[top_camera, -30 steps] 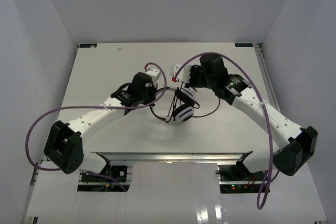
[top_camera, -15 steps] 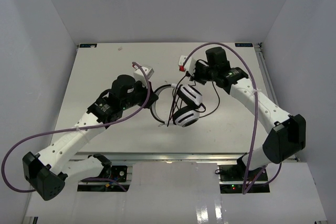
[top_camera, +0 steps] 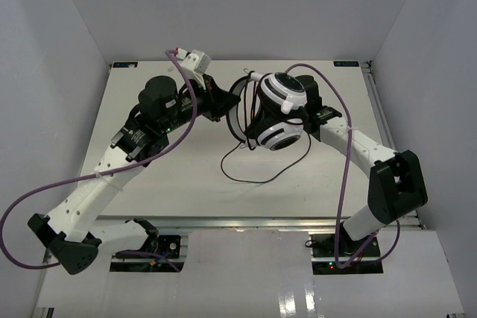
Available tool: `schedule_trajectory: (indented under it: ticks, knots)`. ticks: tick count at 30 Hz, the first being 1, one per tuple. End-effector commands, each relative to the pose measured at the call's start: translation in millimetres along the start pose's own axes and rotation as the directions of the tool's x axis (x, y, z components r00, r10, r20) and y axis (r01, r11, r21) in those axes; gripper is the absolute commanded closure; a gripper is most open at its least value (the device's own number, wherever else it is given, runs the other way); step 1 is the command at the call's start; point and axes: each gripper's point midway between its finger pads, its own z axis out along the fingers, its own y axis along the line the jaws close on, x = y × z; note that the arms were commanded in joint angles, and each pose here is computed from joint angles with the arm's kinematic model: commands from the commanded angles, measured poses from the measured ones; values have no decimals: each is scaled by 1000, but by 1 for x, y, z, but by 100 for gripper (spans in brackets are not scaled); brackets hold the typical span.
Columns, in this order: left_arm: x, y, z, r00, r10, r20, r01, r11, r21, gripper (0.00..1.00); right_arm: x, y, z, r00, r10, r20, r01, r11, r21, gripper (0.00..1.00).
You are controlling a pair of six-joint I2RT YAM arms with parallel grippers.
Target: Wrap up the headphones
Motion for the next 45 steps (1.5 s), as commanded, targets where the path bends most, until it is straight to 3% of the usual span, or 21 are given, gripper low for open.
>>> schedule_trajectory:
  ticks: [1, 8, 14, 27, 30, 35, 42, 45]
  knots:
    - [-68, -42, -4, 987, -31, 160, 9, 991, 136, 100, -33, 29, 10, 996, 7, 94, 8, 988, -157, 66]
    - [-100, -40, 2, 972, -27, 234, 5, 996, 93, 100, -18, 48, 18, 990, 72, 124, -44, 976, -214, 60]
    - [-133, -16, -2, 937, 8, 350, 18, 997, -73, 100, -5, 71, 18, 987, 95, 130, -61, 968, -244, 56]
    - [-195, 46, -25, 818, 143, 558, 128, 900, -418, 100, 35, 110, 13, 994, 74, 75, -53, 966, -252, 60]
    - [-197, 63, -31, 817, 193, 544, 122, 863, -490, 100, 44, 116, 11, 997, 53, 55, -37, 967, -252, 67]
    - [-188, 95, -38, 834, 235, 499, 117, 808, -577, 100, 53, 124, 5, 999, 8, 33, 1, 970, -241, 90]
    - [-161, 149, -57, 874, 276, 400, 87, 721, -688, 100, 63, 95, -17, 992, -80, -102, 82, 996, 22, 92]
    - [-150, 155, -59, 888, 259, 379, 83, 721, -688, 100, 62, 82, -29, 984, -105, -141, 122, 986, 113, 92]
